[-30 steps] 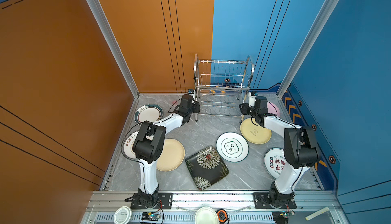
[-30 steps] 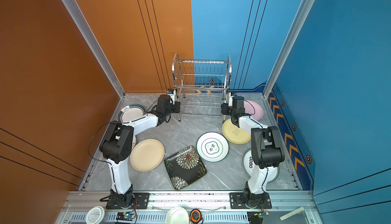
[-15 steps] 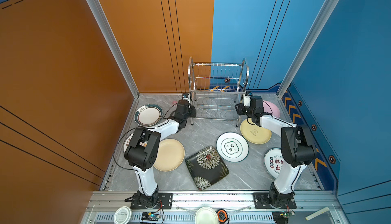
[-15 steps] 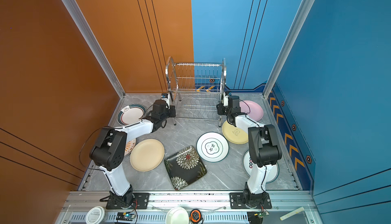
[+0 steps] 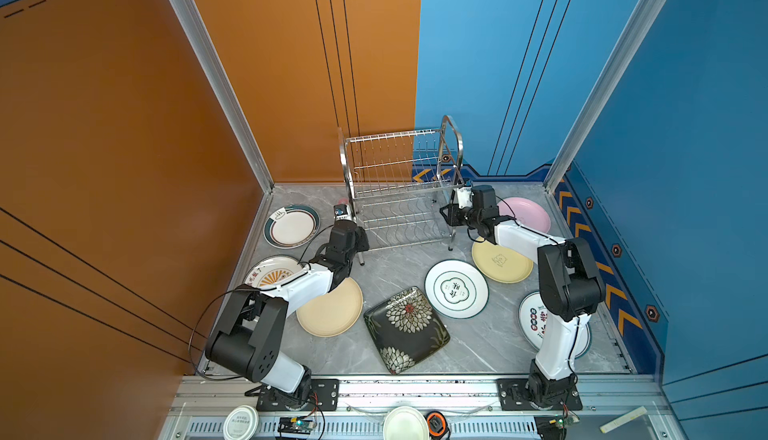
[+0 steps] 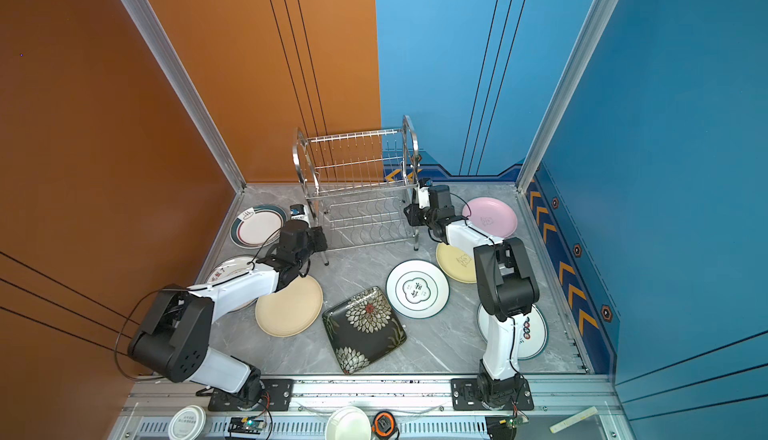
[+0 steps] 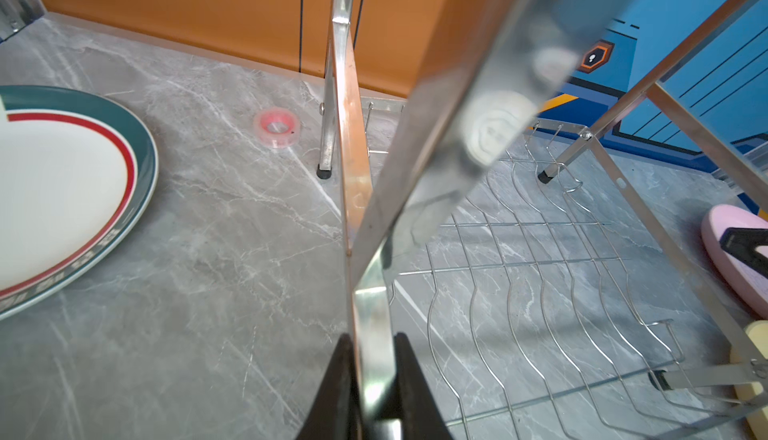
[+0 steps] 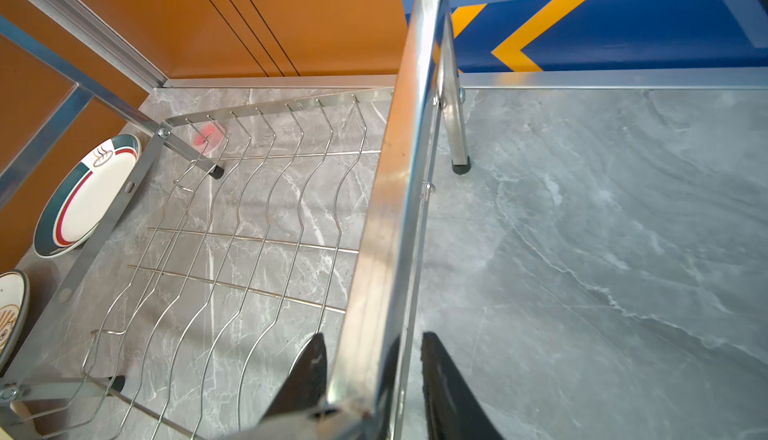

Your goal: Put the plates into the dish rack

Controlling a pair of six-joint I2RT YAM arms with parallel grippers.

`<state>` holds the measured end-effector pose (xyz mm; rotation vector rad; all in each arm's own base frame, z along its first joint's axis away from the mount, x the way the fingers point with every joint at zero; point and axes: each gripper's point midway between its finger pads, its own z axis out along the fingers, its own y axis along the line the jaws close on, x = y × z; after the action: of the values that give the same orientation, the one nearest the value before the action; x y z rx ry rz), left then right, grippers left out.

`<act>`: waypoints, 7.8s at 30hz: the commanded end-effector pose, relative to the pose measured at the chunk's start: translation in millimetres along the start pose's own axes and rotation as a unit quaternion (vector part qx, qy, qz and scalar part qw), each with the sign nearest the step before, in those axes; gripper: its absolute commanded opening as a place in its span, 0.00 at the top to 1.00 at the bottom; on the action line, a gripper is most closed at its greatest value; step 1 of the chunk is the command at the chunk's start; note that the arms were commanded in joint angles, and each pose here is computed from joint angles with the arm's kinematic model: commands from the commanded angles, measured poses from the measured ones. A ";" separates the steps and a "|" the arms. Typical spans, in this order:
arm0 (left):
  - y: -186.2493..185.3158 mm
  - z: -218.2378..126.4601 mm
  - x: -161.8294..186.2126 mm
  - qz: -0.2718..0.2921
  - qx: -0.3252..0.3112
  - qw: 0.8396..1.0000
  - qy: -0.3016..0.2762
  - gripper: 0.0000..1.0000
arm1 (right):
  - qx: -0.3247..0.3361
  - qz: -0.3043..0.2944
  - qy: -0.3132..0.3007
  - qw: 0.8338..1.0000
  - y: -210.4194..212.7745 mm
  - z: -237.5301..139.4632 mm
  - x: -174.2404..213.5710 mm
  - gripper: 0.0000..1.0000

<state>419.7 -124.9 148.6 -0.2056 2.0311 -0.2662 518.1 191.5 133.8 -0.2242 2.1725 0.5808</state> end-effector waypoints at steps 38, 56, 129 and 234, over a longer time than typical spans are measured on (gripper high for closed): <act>-4.0 -82.8 24.5 0.048 -0.001 0.997 0.058 0.19 | 0.003 -0.003 0.052 0.999 11.0 -47.9 16.0 0.27; -29.0 -125.7 76.7 0.039 0.043 0.990 0.132 0.15 | 0.011 0.271 0.202 0.941 -6.6 -188.4 141.2 0.27; -82.0 -116.9 94.2 -0.001 0.164 0.969 0.185 0.08 | 0.007 0.408 0.215 0.887 -34.1 -169.8 263.1 0.69; -119.2 -155.4 19.8 -0.097 0.290 0.937 0.170 0.03 | -0.185 0.141 0.078 0.970 115.6 -250.2 39.5 1.00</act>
<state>274.2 -251.8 245.8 0.0593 2.1284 -1.2433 279.4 188.8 260.5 -0.1563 2.2384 1.3311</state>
